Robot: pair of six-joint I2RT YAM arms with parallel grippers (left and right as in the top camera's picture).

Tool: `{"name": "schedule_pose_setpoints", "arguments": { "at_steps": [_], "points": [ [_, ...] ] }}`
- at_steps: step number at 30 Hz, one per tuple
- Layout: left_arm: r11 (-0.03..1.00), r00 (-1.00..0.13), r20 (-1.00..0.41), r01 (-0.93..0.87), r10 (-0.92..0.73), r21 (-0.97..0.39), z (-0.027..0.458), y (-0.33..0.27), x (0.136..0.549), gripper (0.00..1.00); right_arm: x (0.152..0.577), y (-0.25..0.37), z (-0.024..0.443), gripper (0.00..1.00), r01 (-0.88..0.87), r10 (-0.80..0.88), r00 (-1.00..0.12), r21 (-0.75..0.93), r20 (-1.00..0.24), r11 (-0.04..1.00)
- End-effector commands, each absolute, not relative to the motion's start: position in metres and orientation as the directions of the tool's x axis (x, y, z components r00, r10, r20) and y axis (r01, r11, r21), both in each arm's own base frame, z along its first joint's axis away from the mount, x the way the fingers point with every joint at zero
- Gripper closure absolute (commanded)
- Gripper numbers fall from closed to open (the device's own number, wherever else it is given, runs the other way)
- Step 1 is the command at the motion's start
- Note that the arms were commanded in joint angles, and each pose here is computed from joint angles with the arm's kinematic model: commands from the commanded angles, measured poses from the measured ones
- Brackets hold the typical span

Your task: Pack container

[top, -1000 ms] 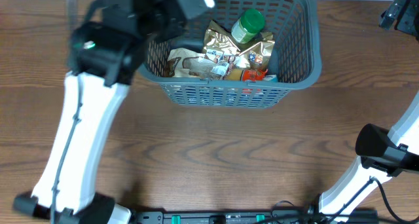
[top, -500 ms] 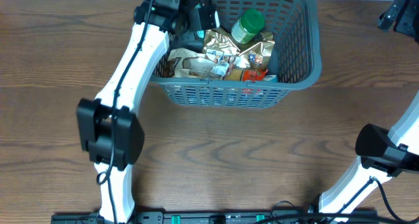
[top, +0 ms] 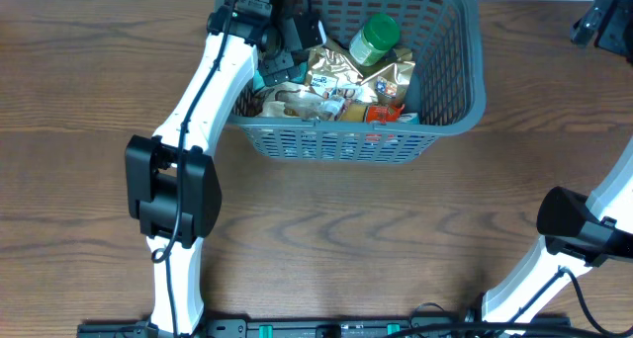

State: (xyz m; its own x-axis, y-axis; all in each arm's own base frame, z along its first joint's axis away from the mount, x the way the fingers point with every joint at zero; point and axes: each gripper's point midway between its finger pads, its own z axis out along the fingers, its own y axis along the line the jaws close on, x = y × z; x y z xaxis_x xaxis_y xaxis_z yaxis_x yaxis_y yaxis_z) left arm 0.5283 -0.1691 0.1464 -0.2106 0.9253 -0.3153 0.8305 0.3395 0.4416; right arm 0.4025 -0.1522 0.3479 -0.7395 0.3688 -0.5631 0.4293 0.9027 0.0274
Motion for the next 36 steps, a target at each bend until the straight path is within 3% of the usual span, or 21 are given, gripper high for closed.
{"name": "schedule_pose_setpoints", "arguments": {
  "at_steps": [1, 7, 11, 16, 23, 30, 36],
  "points": [
    [0.445, -0.25, -0.416, 0.754, 0.875, 0.484, 0.215, -0.164, 0.518, 0.02, 0.404, -0.164, 0.35, 0.01, 0.446, 0.337, -0.739, -0.049, -0.584, 0.894],
    [0.634, -0.354, -0.546, 0.592, 0.759, 0.497, 0.312, -0.13, 0.478, 0.02, 0.458, -0.113, 0.381, 0.01, 0.148, 0.104, -0.677, 0.004, -0.728, 0.989],
    [0.832, -0.499, -0.673, 0.417, 0.546, 0.366, 0.359, -0.086, 0.437, 0.02, 0.474, -0.065, 0.403, 0.01, -0.015, 0.041, -0.608, 0.063, -0.793, 0.998],
    [0.973, -0.631, -0.74, 0.15, 0.232, 0.176, 0.389, -0.022, 0.379, 0.02, 0.456, -0.037, 0.414, 0.01, 0.002, 0.116, -0.617, 0.146, -0.779, 0.989],
    [0.985, -0.723, -0.671, 0.083, 0.166, 0.154, 0.379, 0.007, 0.314, 0.02, 0.389, -0.054, 0.396, 0.01, 0.236, 0.24, -0.726, 0.094, -0.644, 0.967],
    [0.985, -0.769, -0.617, 0.103, 0.167, 0.138, 0.331, 0.005, 0.287, 0.02, 0.348, -0.046, 0.41, 0.01, 0.219, 0.223, -0.725, 0.088, -0.652, 0.972],
    [0.986, -0.732, -0.66, 0.124, 0.169, 0.115, 0.287, -0.002, 0.275, 0.02, 0.308, -0.041, 0.379, 0.01, 0.231, 0.229, -0.799, 0.069, -0.556, 0.971]
  ]
}}
